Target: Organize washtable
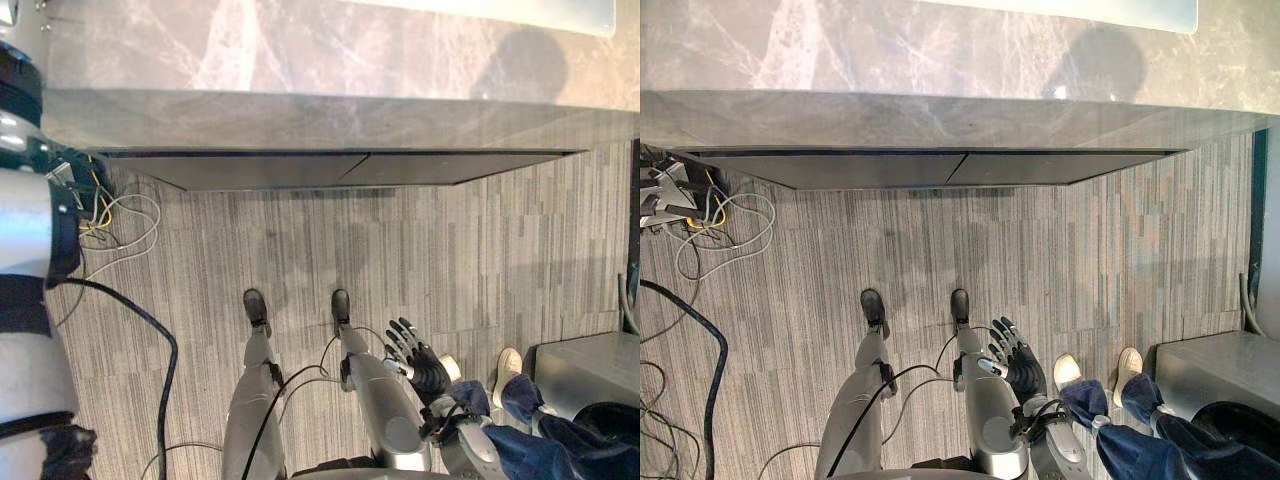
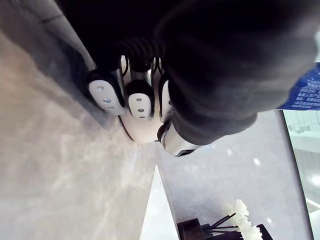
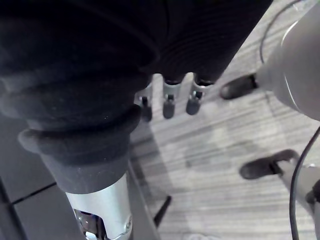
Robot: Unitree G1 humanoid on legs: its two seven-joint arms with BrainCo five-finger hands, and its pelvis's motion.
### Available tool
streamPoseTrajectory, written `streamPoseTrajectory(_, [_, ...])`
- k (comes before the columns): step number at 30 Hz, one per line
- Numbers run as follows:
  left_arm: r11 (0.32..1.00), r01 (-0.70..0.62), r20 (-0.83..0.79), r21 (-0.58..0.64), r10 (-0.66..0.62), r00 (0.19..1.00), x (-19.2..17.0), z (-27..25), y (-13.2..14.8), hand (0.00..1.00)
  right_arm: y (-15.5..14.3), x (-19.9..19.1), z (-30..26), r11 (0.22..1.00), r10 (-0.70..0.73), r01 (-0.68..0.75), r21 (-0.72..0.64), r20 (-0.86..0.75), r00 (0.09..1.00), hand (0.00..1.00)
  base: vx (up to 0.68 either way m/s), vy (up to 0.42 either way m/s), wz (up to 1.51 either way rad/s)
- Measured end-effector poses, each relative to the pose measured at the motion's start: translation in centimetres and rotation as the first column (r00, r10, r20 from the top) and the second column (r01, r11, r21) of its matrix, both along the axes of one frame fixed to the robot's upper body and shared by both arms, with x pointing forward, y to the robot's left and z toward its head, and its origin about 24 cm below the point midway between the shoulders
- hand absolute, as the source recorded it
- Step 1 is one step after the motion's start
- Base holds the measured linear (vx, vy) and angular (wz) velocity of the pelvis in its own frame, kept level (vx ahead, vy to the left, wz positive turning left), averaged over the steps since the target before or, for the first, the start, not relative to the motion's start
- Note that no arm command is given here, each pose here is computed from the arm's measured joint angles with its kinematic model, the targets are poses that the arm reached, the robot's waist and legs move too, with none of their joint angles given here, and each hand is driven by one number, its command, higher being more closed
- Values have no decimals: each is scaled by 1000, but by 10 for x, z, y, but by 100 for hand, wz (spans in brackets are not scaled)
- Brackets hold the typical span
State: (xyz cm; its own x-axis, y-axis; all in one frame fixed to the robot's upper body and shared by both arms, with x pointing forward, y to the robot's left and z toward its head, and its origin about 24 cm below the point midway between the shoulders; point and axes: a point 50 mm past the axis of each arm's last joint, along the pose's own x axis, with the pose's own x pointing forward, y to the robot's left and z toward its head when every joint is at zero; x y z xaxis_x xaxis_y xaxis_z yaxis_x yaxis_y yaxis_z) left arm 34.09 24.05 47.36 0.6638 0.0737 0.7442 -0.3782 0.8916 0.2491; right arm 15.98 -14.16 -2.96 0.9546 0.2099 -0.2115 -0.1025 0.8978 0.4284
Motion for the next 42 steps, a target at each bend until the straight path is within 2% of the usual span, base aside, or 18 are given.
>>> streamPoseTrajectory(6, [999,24,2,-22,-24,1000,2,-4,-2,100,0,0,0,1000,2,-2,0,2,1000,0,-4,9,4])
streamPoseTrajectory(10, [972,233,15,-28,-232,973,13,-43,-39,100,2,-1,-2,1000,8,-8,1,-7,1000,0,0,18,7])
streamPoseTrajectory(12, [925,379,30,-18,-378,925,11,-67,-68,100,1,-1,-3,1000,5,-5,-1,-11,1000,0,-28,16,6])
streamPoseTrajectory(14, [870,492,22,-48,-491,871,6,-103,-81,100,0,4,-4,1000,1,-1,-7,-17,1000,0,-30,15,8])
streamPoseTrajectory(16, [775,603,-8,-191,-615,788,-4,-171,-83,100,-12,7,-6,998,-60,59,-29,-32,998,0,-9,11,19])
streamPoseTrajectory(17, [758,606,-32,-241,-631,775,-7,-192,-81,100,-17,6,-7,996,-80,79,-37,-38,996,0,30,20,16])
streamPoseTrajectory(19, [695,561,-100,-449,-663,742,-25,-269,-69,100,-36,3,-13,985,-162,157,-69,-71,984,0,56,31,7])
streamPoseTrajectory(22, [641,427,-143,-637,-643,752,-63,-336,-51,100,-55,-1,-16,968,-242,234,-94,-88,966,0,94,11,18])
streamPoseTrajectory(23, [634,392,-154,-667,-632,760,-71,-347,-48,100,-58,-1,-16,963,-261,252,-99,-88,961,0,112,4,26])
streamPoseTrajectory(24, [617,334,-171,-712,-614,770,-88,-365,-43,0,-64,-2,-15,952,-296,287,-106,-85,951,0,70,2,24])
streamPoseTrajectory(27, [553,195,-231,-810,-607,761,-124,-408,-45,0,-76,-8,-17,926,-373,362,-109,-97,923,0,8,-1,20])
streamPoseTrajectory(30, [482,61,-308,-874,-645,699,-156,-447,-60,0,-78,-22,-27,912,-408,394,-115,-153,900,0,-20,-3,12])
streamPoseTrajectory(34, [419,-237,-481,-877,-760,437,-205,-533,-89,0,-71,-61,-60,923,-384,349,-162,-342,857,0,-33,-2,9])
streamPoseTrajectory(35, [414,-276,-496,-867,-768,406,-210,-542,-92,0,-70,-65,-64,926,-378,340,-165,-366,851,0,-42,2,3])
streamPoseTrajectory(36, [425,-337,-529,-840,-778,340,-222,-559,-97,0,-66,-74,-71,933,-360,313,-179,-411,838,0,-43,-1,2])
streamPoseTrajectory(39, [496,-431,-613,-754,-767,190,-246,-588,-104,0,-59,-89,-86,946,-319,241,-216,-496,808,0,-20,-2,-1])
streamPoseTrajectory(40, [505,-461,-626,-729,-764,153,-252,-595,-106,0,-57,-92,-89,947,-315,224,-231,-512,799,0,0,0,0])
streamPoseTrajectory(42, [513,-483,-641,-709,-756,137,-254,-599,-106,0,-57,-95,-91,945,-318,221,-241,-526,789,0,-4,1,-4])
